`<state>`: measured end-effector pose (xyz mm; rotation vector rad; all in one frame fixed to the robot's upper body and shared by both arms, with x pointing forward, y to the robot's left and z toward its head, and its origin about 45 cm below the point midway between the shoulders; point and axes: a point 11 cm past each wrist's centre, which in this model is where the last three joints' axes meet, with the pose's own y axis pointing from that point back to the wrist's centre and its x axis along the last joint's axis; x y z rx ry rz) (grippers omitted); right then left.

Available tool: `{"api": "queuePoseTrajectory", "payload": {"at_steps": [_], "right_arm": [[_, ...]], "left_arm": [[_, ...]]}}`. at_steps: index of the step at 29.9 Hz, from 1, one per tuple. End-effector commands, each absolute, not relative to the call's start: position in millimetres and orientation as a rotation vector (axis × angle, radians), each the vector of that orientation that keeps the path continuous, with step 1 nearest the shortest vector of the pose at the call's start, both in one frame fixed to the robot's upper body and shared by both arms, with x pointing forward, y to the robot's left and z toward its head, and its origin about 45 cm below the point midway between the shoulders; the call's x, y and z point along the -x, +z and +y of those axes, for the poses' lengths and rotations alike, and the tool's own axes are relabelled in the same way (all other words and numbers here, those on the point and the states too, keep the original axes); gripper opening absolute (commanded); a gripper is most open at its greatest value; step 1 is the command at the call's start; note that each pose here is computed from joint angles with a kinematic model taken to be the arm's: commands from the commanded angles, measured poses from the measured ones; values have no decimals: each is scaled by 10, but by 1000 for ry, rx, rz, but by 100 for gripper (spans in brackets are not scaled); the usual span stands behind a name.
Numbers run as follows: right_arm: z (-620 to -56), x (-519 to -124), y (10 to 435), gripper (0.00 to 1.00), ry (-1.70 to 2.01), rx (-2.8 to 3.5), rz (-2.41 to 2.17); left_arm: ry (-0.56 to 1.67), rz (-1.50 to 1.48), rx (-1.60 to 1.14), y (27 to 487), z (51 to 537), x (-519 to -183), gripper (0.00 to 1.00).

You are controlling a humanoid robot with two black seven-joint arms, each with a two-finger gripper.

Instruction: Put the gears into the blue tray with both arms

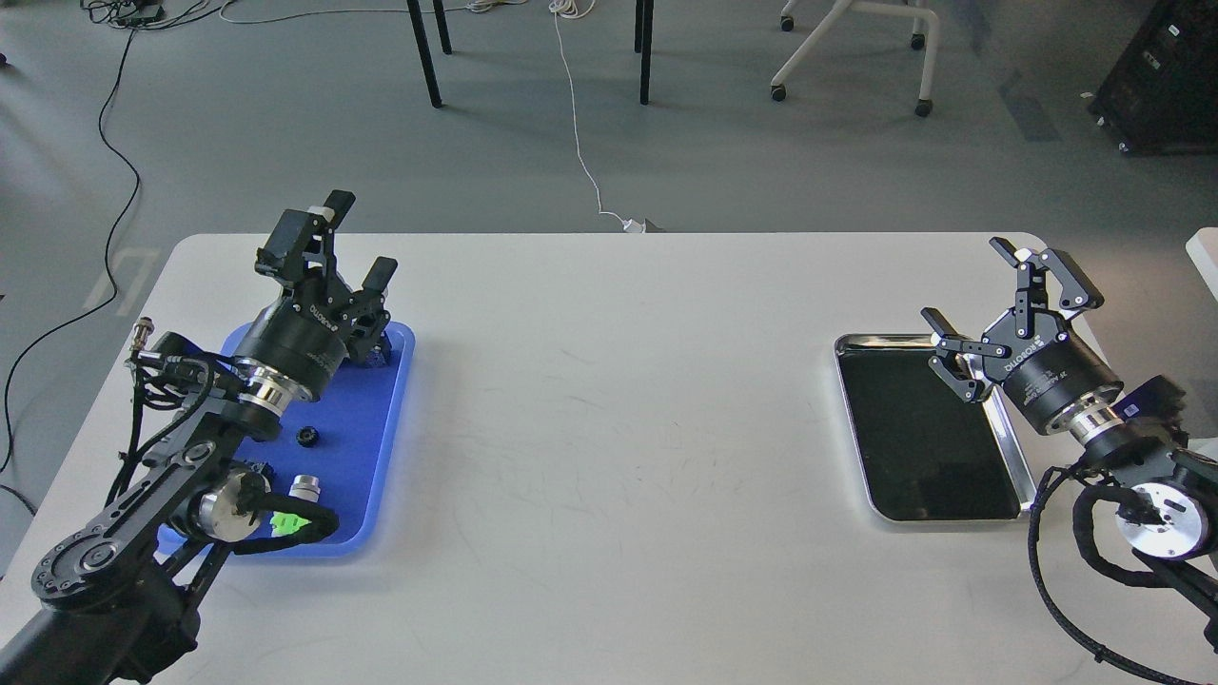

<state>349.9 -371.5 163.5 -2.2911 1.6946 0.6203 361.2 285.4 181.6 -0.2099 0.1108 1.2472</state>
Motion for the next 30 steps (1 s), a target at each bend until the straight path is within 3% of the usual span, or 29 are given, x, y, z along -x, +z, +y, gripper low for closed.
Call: {"api": "queuePoseTrajectory", "payload": {"at_steps": [1, 30], "right_arm": [[-3693, -3502, 1632, 99, 623, 2290, 1688], [-3622, -3525, 1651, 99, 627, 2280, 1661]], "left_arm": [[1224, 144, 188, 1750, 2831, -3573, 98], [1228, 173, 197, 1678, 2798, -3494, 98]]}}
